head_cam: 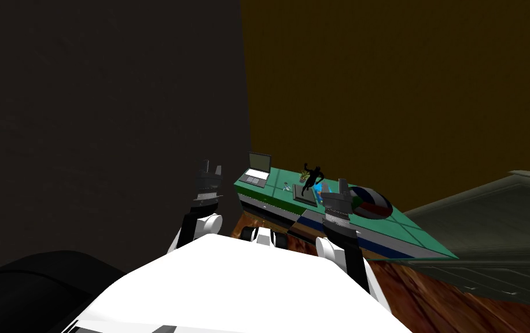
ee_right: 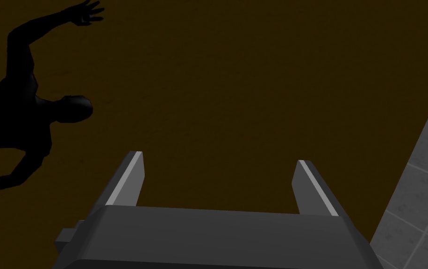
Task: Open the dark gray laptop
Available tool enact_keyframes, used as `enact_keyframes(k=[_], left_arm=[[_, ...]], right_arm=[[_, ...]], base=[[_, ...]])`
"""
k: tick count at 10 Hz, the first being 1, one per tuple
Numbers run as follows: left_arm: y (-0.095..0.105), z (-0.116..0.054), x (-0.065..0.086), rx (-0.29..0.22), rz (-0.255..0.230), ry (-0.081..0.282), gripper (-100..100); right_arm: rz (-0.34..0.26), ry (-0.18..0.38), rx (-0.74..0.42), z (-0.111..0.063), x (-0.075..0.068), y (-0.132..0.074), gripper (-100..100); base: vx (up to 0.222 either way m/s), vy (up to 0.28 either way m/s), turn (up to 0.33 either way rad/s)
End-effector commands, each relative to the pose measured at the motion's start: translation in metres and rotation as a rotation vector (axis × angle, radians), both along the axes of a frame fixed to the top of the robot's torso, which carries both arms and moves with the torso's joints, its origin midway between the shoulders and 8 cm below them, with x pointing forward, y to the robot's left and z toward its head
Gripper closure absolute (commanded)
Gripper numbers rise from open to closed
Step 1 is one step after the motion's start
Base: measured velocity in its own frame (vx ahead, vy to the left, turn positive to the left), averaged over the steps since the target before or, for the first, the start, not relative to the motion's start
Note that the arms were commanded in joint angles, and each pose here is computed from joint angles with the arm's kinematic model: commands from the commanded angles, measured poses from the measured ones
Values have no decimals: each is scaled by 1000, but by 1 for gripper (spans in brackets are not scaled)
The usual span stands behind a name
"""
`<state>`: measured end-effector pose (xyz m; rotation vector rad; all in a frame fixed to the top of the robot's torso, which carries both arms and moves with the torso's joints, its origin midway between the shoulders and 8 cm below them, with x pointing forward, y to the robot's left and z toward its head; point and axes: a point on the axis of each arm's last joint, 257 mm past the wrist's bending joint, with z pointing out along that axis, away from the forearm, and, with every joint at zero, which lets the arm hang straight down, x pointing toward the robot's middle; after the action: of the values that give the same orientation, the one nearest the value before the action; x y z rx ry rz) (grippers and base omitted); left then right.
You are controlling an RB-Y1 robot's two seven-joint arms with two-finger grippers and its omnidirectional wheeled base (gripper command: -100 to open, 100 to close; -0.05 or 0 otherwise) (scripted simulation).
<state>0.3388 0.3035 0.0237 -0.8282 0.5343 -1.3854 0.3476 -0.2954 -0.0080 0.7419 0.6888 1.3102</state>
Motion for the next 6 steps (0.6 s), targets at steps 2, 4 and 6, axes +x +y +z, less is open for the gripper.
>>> enact_keyframes(k=[2,4,6], left_arm=[[-7,-4,9,38,-36,18,-100],[-13,-10,21,67,-70,38,-100],[-17,-19,36,84,-102,61,-100]], right_arm=[[0,1,0,0,0,0,0],[0,1,0,0,0,0,0],[0,1,0,0,0,0,0]], base=[[4,-5,-3],[0,-10,-4],[3,-13,-7]])
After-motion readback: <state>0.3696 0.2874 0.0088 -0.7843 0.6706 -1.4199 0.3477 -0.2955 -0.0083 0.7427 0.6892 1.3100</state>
